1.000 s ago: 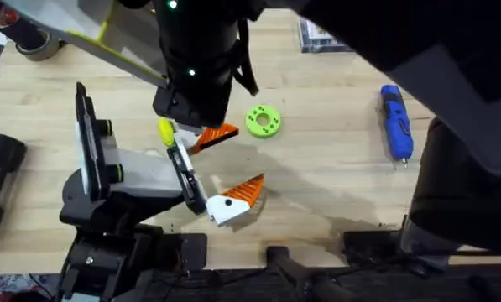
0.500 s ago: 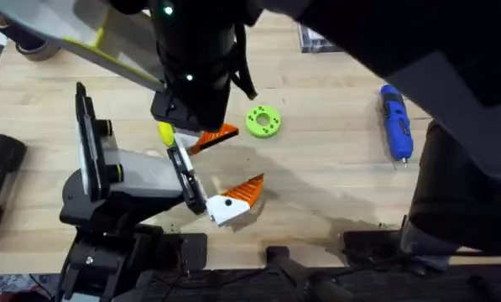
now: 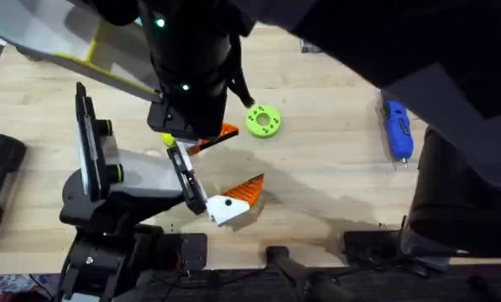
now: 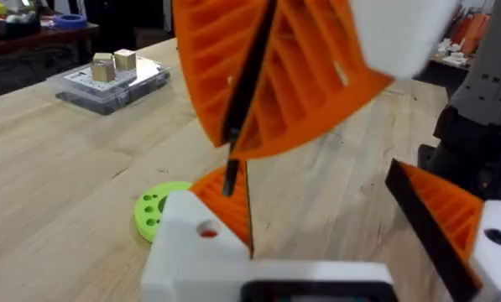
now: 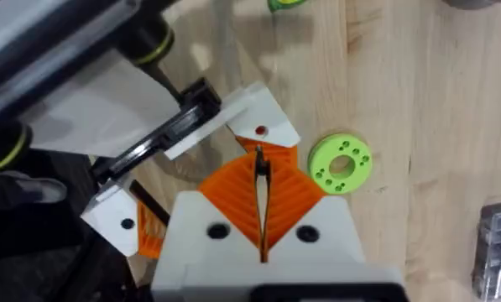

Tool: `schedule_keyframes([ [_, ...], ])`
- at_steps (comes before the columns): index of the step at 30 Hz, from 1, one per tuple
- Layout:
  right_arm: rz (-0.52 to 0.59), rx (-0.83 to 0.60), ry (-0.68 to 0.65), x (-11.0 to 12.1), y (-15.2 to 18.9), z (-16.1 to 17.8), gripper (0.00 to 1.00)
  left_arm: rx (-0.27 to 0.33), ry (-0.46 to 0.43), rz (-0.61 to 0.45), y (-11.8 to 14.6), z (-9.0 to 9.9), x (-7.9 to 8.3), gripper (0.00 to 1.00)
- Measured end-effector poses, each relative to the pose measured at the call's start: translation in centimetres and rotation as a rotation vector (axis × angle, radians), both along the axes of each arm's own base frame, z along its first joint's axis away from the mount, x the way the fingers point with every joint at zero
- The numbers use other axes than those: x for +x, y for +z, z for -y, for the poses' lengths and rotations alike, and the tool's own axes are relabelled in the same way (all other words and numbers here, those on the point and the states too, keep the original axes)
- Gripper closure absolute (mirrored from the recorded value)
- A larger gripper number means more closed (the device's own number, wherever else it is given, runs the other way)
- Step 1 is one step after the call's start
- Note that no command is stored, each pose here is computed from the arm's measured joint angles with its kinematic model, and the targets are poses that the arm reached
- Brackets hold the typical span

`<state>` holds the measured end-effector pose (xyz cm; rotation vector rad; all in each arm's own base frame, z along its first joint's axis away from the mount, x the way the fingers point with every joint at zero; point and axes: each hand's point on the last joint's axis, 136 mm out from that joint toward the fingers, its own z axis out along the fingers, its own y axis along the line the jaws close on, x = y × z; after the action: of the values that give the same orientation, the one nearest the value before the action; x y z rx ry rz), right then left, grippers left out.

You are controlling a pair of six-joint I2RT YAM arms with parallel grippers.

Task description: Pick up the gripper from the table and insert it into the empty holder that is missing its gripper. Then pick up a screw, insert it into the mounting hole, and use the screwdriver to tighten it. Finally, clean up the table by picking up the vegetable and placing it into the bucket.

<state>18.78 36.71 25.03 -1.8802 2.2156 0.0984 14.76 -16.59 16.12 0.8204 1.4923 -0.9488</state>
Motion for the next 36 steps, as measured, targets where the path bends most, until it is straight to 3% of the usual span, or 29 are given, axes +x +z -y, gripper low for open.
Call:
schedule_keyframes([
  [36, -0.010, -0.020, 0.000, 0.12, -0.94, -0.24, 0.989, 0.000, 0.000, 0.000, 0.00, 0.00, 0.00, 0.013],
])
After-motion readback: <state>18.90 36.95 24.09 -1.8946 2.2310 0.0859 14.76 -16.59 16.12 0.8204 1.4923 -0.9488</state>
